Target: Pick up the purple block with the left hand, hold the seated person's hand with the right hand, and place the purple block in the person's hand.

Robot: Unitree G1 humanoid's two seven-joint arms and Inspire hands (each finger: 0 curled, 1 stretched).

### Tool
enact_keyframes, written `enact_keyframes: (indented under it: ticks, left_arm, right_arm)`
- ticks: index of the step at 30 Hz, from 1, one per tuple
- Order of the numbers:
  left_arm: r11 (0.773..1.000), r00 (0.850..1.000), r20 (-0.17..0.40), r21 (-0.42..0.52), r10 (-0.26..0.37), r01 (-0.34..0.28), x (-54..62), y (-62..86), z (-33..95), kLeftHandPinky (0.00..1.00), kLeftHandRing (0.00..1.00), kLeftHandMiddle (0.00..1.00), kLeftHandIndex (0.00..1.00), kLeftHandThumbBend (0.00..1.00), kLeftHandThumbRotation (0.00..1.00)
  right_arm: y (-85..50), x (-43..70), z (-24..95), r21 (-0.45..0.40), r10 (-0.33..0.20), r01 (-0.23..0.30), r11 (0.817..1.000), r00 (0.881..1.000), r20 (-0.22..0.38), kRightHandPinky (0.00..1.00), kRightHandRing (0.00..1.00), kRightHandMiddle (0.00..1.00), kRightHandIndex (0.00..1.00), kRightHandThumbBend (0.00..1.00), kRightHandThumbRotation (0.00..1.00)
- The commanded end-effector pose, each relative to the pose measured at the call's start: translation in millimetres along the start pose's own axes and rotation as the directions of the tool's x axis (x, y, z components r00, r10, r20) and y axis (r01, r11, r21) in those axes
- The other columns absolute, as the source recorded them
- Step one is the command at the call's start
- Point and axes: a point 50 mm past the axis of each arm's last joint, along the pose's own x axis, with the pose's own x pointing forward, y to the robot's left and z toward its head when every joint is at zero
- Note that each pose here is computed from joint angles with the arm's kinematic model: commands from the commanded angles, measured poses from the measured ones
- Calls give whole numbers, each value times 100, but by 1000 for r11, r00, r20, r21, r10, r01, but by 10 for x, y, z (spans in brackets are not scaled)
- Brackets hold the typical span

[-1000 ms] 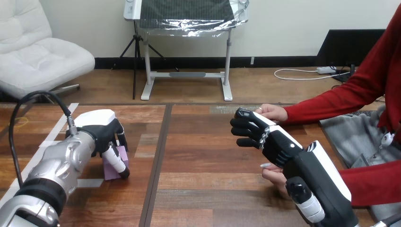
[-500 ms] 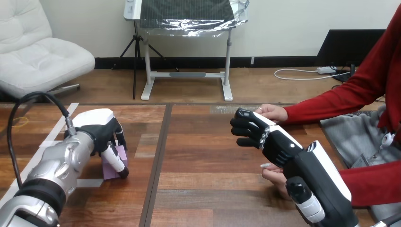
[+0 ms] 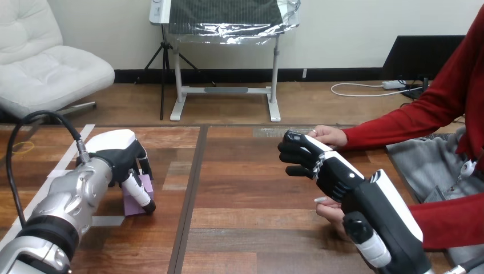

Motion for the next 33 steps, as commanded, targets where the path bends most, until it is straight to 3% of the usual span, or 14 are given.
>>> enact_keyframes:
  ticks: [1,9,15,21,33]
  left_arm:
    - [996,996,25,-24,83,-83,-3,202,31,36,44,49,45,81,0]
    - [994,993,51,-29,107,-106,-17,235,60,36,44,49,45,81,0]
    - [991,989,75,-44,128,-125,-34,269,88,36,43,48,45,82,0]
    - [989,986,91,-60,142,-137,-55,307,116,33,40,47,45,81,0]
    - [980,969,157,-92,192,-179,-149,405,193,25,32,41,44,82,0]
  right_arm:
    - [-173,200,20,-72,-4,6,997,1000,30,83,88,88,89,98,100]
    - [-367,294,-57,-161,-4,5,987,1000,6,85,89,90,89,100,99]
    - [-550,373,-91,-281,-31,22,959,999,-25,84,87,89,88,100,93]
    - [-725,438,-141,-306,-41,25,952,998,-45,82,86,88,88,100,85]
    - [-1071,531,-183,-455,-60,5,891,992,-107,79,86,89,90,100,79]
